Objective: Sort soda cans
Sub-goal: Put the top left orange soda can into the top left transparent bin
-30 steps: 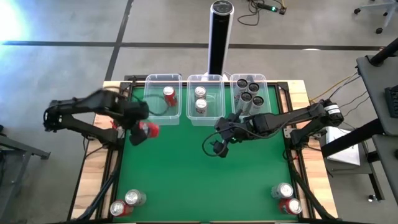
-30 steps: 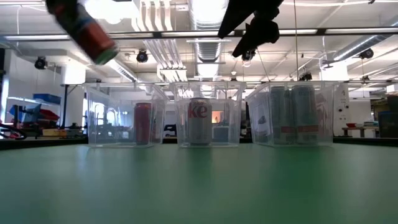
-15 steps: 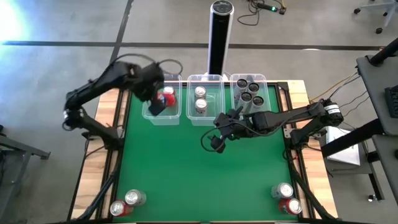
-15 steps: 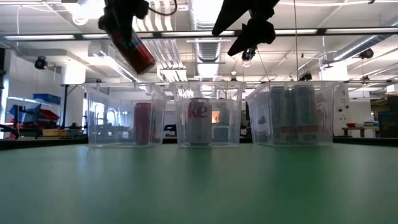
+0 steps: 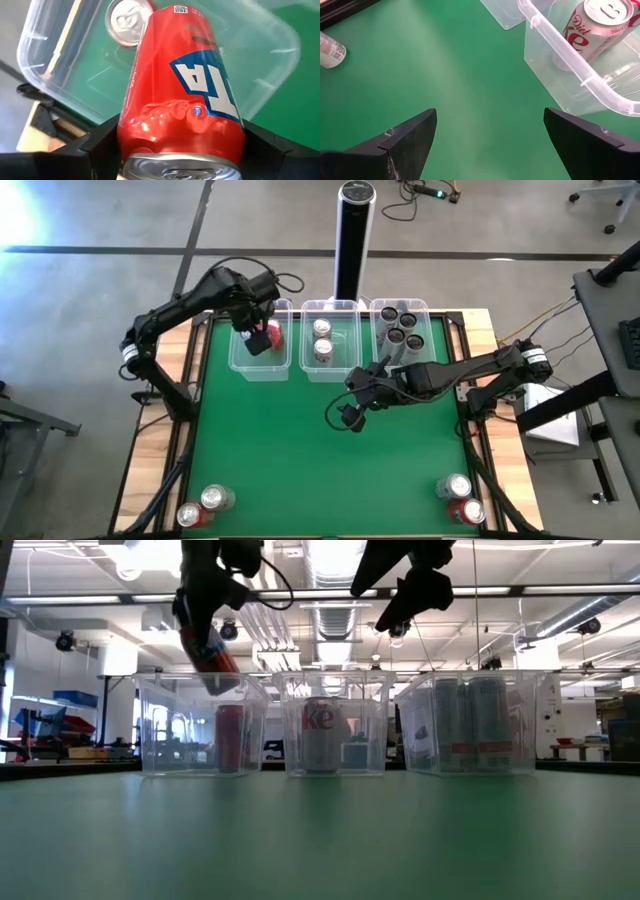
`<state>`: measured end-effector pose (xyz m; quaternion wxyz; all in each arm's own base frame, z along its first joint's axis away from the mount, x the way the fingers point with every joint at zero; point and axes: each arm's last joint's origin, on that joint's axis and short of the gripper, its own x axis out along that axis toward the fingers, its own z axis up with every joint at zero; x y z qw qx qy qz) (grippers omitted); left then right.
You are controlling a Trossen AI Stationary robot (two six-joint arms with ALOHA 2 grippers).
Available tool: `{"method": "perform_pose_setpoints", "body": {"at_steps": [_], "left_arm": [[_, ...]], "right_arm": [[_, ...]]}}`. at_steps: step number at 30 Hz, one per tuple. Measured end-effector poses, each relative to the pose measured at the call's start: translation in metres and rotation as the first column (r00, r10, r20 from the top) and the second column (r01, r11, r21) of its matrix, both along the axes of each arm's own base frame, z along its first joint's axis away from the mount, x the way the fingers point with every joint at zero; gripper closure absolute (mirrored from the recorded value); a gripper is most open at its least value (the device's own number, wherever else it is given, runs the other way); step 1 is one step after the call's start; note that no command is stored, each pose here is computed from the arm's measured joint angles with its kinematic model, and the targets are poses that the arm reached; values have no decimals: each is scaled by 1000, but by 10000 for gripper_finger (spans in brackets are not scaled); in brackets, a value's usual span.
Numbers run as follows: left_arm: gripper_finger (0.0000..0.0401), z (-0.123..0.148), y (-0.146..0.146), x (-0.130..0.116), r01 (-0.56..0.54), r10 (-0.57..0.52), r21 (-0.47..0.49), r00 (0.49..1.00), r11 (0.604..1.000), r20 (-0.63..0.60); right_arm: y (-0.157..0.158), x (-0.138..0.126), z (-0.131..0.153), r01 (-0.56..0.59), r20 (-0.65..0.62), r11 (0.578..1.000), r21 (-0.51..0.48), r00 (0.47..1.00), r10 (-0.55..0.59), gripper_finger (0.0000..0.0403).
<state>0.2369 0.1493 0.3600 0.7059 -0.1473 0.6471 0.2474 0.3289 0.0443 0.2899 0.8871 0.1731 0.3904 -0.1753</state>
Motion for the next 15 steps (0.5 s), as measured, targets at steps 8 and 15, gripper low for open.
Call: {"method": "perform_pose_setpoints", "body": {"at_steps": [8,15], "left_arm": [[116,-12,7,-4,13,-14,-17,999,1000,-47],[116,-34,3,-10,28,-37,-72,991,997,-127]], "right_arm": [[1,0,0,-1,0,1000,-2,1000,1,39],[1,0,0,1,0,1000,-6,1000,-1,39]]}}
